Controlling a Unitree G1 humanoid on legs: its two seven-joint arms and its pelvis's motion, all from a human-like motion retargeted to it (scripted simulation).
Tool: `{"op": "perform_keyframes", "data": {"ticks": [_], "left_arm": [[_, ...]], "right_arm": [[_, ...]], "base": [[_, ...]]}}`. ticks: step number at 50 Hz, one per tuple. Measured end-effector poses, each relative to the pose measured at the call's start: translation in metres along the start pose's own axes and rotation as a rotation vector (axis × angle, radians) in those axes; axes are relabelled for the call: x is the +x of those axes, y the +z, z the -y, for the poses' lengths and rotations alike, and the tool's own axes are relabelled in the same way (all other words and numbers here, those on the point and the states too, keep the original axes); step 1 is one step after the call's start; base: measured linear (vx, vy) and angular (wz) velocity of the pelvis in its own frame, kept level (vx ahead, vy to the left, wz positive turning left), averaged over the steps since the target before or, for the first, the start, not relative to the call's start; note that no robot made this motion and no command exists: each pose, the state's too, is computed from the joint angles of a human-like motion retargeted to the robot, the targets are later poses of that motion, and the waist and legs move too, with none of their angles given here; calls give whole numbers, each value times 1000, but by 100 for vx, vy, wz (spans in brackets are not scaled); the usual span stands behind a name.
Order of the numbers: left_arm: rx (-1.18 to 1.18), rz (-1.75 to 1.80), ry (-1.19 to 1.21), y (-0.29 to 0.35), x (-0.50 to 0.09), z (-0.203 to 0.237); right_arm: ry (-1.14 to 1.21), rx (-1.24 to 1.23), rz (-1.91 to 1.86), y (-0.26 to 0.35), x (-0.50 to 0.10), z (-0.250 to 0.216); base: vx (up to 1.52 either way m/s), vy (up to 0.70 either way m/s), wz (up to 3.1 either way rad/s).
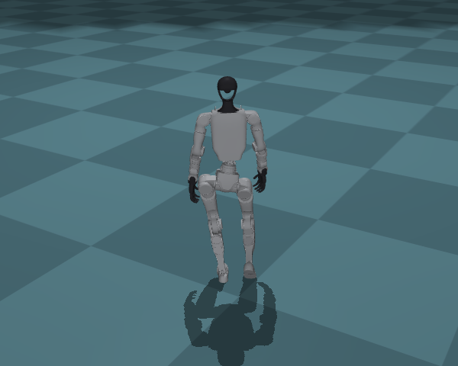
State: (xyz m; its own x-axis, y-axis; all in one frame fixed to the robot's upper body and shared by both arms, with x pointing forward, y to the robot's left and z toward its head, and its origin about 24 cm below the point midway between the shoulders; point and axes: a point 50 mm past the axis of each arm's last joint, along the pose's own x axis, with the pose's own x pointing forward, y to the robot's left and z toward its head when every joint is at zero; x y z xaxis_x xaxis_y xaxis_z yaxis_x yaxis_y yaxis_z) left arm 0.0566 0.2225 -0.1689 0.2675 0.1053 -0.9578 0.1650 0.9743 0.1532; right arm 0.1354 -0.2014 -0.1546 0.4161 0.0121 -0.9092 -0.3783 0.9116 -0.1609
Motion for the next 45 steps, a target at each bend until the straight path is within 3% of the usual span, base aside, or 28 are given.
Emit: {"op": "perform_keyframes", "data": {"ticks": [13, 21, 27, 40, 45], "left_arm": [[69, 283, 175, 86, -6, -51], [-1, 227, 169, 60, -4, -44], [48, 112, 41, 29, 1, -9], [72, -80, -122, -34, -6, 36], [54, -122, -139, -46, -9, 45]], "right_arm": [[-3, 97, -226, -78, -19, -1], [-14, 108, -307, -103, -28, -6], [-103, 72, -178, -64, -16, 12], [-273, 35, 312, 88, -11, 61], [-273, 20, 331, 95, -12, 60]], "base": [[69, 0, 24], [73, -11, 12], [65, -7, 10], [73, 2, 20], [75, 9, 39]]}}
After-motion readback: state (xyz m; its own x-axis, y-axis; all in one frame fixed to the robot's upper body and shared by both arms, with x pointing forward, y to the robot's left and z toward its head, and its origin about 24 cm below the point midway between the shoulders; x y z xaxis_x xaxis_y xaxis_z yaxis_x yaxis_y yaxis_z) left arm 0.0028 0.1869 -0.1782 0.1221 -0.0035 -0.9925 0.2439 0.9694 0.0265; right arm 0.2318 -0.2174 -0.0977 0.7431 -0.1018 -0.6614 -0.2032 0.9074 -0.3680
